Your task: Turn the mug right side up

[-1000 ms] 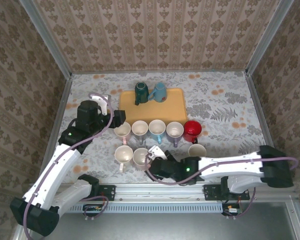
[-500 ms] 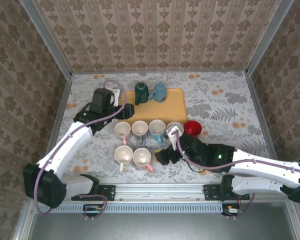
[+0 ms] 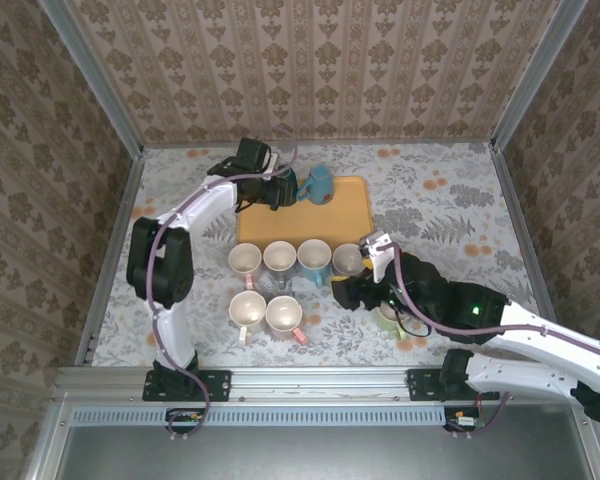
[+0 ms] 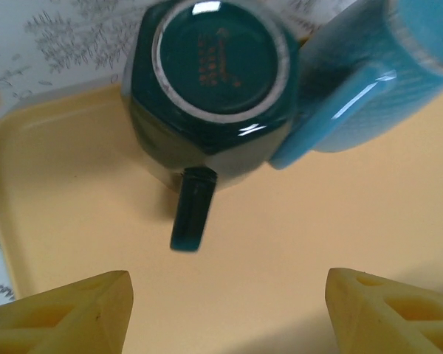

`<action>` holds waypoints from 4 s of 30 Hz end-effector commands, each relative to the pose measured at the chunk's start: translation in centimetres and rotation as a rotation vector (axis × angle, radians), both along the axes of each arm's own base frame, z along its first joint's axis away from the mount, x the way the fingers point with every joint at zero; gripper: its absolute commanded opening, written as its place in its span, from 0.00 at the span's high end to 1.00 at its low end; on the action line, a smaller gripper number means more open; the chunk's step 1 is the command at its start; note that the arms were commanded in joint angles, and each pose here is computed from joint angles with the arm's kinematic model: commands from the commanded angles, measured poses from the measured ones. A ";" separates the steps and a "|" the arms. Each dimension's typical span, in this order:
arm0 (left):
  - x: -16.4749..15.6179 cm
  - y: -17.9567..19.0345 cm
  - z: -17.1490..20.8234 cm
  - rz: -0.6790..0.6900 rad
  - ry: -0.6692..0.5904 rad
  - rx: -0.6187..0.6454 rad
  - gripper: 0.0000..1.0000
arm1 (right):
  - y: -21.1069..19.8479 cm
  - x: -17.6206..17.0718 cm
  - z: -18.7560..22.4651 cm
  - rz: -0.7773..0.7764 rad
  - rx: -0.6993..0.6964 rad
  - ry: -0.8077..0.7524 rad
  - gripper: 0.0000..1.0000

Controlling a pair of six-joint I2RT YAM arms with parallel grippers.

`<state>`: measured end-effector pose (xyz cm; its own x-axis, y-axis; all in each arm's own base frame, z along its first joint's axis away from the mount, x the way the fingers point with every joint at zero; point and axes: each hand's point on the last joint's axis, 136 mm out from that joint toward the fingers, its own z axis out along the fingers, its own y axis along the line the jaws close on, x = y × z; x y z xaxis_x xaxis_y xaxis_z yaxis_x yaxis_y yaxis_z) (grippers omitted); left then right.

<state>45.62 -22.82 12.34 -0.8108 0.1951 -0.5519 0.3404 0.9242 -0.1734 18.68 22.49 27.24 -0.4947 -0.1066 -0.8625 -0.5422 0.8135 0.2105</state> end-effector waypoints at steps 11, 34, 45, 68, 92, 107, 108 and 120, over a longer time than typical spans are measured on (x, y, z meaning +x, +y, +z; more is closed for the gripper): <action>3.2 0.0 -3.7 -0.029 0.044 0.086 0.53 | -1.6 -0.1 -1.1 0.006 -0.094 -0.022 0.16; 1.8 1.9 6.0 0.012 -0.183 0.062 0.94 | -3.0 -0.7 -0.4 -0.026 -0.040 -0.011 0.17; -7.3 -0.7 22.2 -0.059 -0.429 -0.681 0.90 | -0.9 1.0 0.6 -0.069 0.045 -0.008 0.19; -21.2 -2.4 29.1 -0.364 -0.344 -1.460 0.94 | 7.1 9.5 10.1 0.224 0.992 0.251 0.15; -23.6 -4.6 27.4 -0.421 -0.262 -1.418 0.80 | 6.2 10.7 11.9 0.217 1.072 0.214 1.00; -22.0 1.1 19.2 -0.183 -0.325 -0.553 0.16 | -0.4 4.1 2.6 -0.018 0.239 0.180 1.00; -21.7 1.6 18.8 -0.176 -0.323 -0.478 0.17 | -0.7 3.4 2.0 -0.020 0.157 0.167 1.00; -20.6 3.8 17.0 -0.221 -0.460 -0.142 0.17 | -3.6 -4.3 -4.3 0.024 -0.392 0.155 1.00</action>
